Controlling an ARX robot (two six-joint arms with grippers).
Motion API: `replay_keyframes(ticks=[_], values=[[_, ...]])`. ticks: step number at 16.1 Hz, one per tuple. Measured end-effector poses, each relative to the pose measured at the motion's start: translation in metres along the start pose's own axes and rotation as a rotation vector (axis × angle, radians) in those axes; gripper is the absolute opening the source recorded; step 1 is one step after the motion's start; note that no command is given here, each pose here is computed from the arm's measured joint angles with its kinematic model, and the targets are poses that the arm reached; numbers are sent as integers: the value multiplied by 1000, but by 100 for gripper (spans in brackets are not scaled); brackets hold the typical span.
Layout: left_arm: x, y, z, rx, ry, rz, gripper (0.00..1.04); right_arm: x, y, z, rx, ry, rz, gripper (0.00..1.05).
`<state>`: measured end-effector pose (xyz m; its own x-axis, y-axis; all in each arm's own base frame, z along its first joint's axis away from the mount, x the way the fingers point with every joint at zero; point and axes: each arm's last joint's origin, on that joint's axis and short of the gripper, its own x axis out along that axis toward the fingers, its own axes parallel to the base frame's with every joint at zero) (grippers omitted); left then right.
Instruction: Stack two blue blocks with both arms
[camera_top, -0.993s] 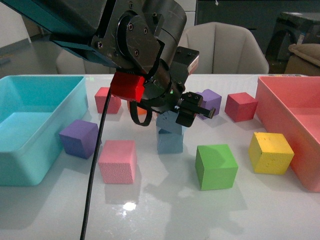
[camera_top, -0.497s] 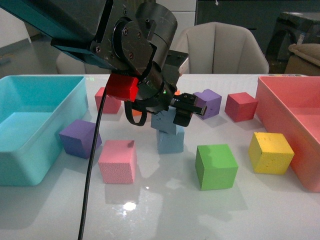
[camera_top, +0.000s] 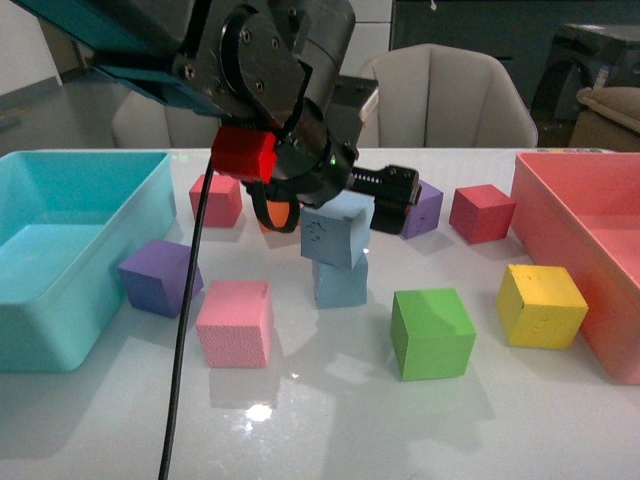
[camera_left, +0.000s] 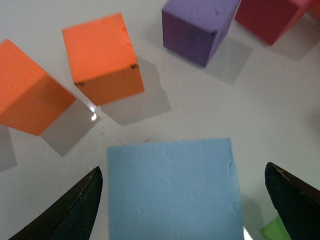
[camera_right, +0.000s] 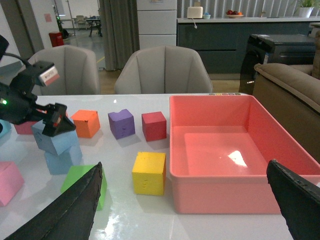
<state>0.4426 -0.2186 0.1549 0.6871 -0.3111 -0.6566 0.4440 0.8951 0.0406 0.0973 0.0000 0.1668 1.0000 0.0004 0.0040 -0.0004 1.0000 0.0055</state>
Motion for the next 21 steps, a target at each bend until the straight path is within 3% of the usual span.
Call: replay_keyframes(ticks=[4,6,7,9,10,12,14,15,16,19,21], values=[[-75,-5,42,-12,-232,-36,98,0,0,0,0,0,0,98],[-108,-13,48,14,-359,-51,98,0,0,0,0,0,0,98],[-124,-17,40,25,-409,-58,98,0,0,0,0,0,0,98],[-144,-19,18,21,-434,-100,98,0,0,0,0,0,0,98],[-158,-20,10,1,-512,-61,94,0,0,0,0,0,0,98],[-220,7,-22,-142,-694,288,73,0,0,0,0,0,0,98],[-273,45,-79,-222,-747,465,49,0,0,0,0,0,-1,98],[-278,48,-99,-225,-743,472,40,0,0,0,0,0,0,98],[-278,48,-103,-223,-740,467,38,0,0,0,0,0,0,98],[-273,52,-158,-206,-668,426,1,0,0,0,0,0,0,98],[-283,56,-175,-205,-706,434,2,0,0,0,0,0,0,98]])
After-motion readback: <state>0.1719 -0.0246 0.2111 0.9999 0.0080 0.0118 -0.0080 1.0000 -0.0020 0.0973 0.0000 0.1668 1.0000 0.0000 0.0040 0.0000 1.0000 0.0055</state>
